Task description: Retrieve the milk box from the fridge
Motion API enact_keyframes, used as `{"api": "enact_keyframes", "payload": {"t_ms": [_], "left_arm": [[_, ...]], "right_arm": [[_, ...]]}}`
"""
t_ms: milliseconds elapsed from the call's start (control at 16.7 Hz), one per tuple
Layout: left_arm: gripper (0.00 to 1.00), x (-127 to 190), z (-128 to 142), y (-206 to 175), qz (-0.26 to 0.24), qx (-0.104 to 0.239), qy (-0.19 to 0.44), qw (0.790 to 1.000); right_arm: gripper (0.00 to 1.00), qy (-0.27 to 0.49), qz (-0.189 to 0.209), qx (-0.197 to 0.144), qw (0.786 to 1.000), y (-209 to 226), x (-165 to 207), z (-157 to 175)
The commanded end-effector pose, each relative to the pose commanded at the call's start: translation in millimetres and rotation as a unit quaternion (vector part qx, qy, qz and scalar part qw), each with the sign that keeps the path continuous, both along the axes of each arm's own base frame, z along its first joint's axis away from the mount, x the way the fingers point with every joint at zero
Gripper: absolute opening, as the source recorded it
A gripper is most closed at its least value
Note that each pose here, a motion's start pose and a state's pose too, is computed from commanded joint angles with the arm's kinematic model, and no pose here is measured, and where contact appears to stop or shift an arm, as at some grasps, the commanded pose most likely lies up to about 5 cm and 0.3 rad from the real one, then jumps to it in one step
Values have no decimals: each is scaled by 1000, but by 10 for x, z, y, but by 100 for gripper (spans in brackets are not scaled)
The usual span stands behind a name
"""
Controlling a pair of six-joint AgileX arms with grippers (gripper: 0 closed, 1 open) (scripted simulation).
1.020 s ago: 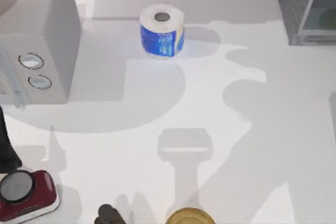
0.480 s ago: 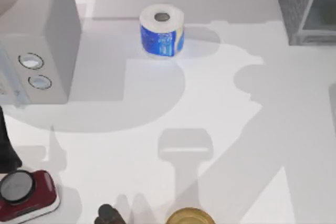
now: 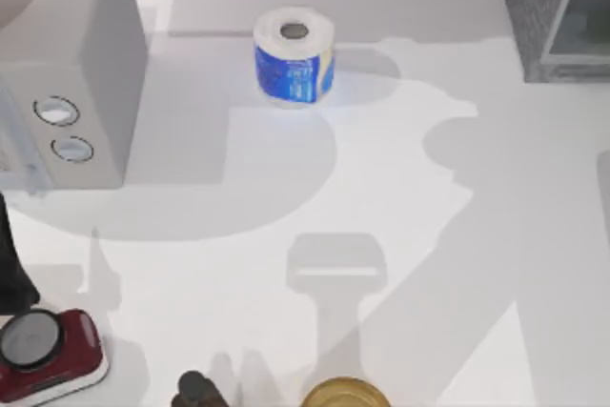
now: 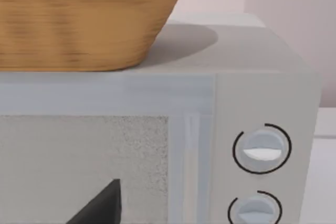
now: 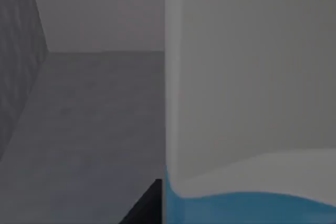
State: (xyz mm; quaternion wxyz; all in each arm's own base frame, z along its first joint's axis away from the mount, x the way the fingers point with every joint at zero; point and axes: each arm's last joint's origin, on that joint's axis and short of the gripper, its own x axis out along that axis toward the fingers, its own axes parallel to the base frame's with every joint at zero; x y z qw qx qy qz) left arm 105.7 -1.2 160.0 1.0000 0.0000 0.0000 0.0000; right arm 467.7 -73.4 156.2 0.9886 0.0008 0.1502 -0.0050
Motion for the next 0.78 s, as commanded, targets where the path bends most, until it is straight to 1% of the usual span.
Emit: {"api": "enact_keyframes", "payload": {"t_ms": [360, 420, 780], "left_arm": [[100, 0, 0, 0, 0, 0, 0, 1000], [100, 0, 0, 0, 0, 0, 0, 1000], [100, 0, 0, 0, 0, 0, 0, 1000]], "right_arm": [[2, 0, 0, 0, 1000, 0, 0, 0], [0, 0, 0, 0, 1000, 0, 0, 0], [0, 0, 0, 0, 1000, 0, 0, 0]]}}
